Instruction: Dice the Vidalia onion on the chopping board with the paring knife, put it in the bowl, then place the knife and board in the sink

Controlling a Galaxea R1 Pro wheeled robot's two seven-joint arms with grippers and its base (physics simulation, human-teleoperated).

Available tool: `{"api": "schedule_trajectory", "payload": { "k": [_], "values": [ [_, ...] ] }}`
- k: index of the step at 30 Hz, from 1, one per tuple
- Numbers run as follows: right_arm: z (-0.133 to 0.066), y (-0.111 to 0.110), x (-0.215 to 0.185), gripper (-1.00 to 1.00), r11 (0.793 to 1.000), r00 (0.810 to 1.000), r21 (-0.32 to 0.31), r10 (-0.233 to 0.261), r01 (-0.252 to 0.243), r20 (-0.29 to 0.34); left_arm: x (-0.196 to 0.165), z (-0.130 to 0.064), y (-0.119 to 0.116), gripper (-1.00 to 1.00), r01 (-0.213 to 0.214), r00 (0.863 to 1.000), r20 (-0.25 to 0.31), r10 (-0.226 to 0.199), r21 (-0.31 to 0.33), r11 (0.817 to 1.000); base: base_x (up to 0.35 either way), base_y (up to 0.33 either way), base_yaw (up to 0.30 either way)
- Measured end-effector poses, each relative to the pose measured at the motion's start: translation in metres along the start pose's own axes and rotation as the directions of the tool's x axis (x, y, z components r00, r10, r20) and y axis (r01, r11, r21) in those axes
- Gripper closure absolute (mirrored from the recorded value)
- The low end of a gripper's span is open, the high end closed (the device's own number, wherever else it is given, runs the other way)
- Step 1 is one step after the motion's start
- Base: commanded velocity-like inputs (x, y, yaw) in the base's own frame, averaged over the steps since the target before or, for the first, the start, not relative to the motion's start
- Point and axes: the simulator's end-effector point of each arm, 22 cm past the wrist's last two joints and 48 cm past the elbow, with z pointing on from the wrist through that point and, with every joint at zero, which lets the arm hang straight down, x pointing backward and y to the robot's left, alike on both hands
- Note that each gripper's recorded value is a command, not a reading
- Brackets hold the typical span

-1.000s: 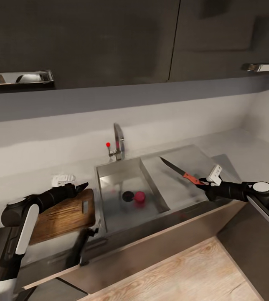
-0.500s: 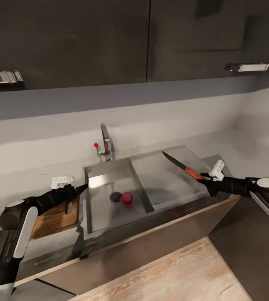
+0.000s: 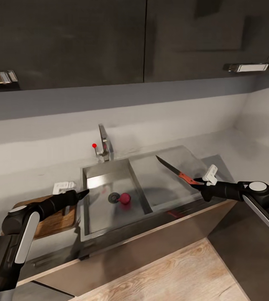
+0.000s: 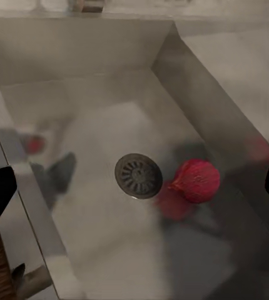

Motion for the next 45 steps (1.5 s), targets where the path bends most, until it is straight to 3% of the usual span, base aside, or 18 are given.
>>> {"api": "schedule_trajectory", "payload": {
  "k": [9,13,14,15,16,20,27,40,45],
  "values": [
    [0.000,0.001,0.000,1.00,1.000,1.000,-0.002,0.002,-0.002,0.001,-0.010,0.008,-0.012,-1.00,0.018,1.000,0.010,-0.018,0.017,1.000,0.001,-0.001,0.000],
    [-0.001,-0.001,0.003,1.00,1.000,1.000,0.002,0.018,-0.018,-0.013,-0.005,0.018,-0.023,-1.00,0.028,0.999,-0.019,-0.028,0.027,0.999,0.000,0.000,0.000],
    [-0.002,-0.003,0.003,1.00,1.000,1.000,0.006,0.023,-0.023,-0.014,-0.003,0.020,-0.024,-1.00,0.030,0.999,-0.029,-0.030,0.026,0.999,0.000,0.000,-0.040],
    [-0.009,-0.015,0.007,1.00,0.997,0.996,0.036,0.076,-0.075,-0.039,0.031,0.036,-0.054,-1.00,-0.018,0.990,-0.137,0.024,0.049,0.999,0.000,0.000,-0.098],
    [-0.014,-0.022,0.006,1.00,0.994,0.995,0.051,0.097,-0.095,-0.038,0.040,0.040,-0.057,-1.00,-0.046,0.986,-0.162,0.050,0.028,0.999,0.000,0.000,-0.143],
    [-0.017,-0.024,0.005,1.00,0.992,0.993,0.046,0.115,-0.114,-0.036,0.045,0.043,-0.051,-1.00,-0.062,0.983,-0.174,0.057,-0.025,0.998,0.000,0.000,-0.227],
    [-0.018,-0.019,0.004,1.00,0.993,0.992,0.019,0.120,-0.119,-0.035,0.050,0.048,-0.063,-1.00,-0.061,0.982,-0.183,0.056,-0.018,0.998,0.000,0.000,-0.273],
    [-0.018,-0.018,0.004,1.00,0.993,0.992,0.017,0.120,-0.120,-0.036,0.049,0.047,-0.062,-1.00,-0.061,0.982,-0.181,0.056,-0.022,0.998,0.000,0.000,-0.280],
    [-0.019,-0.019,0.004,1.00,0.993,0.992,0.018,0.121,-0.121,-0.035,0.077,0.061,-0.043,-1.00,-0.035,0.966,-0.258,0.021,-0.052,0.998,0.000,0.000,-0.243]
  ]
}}
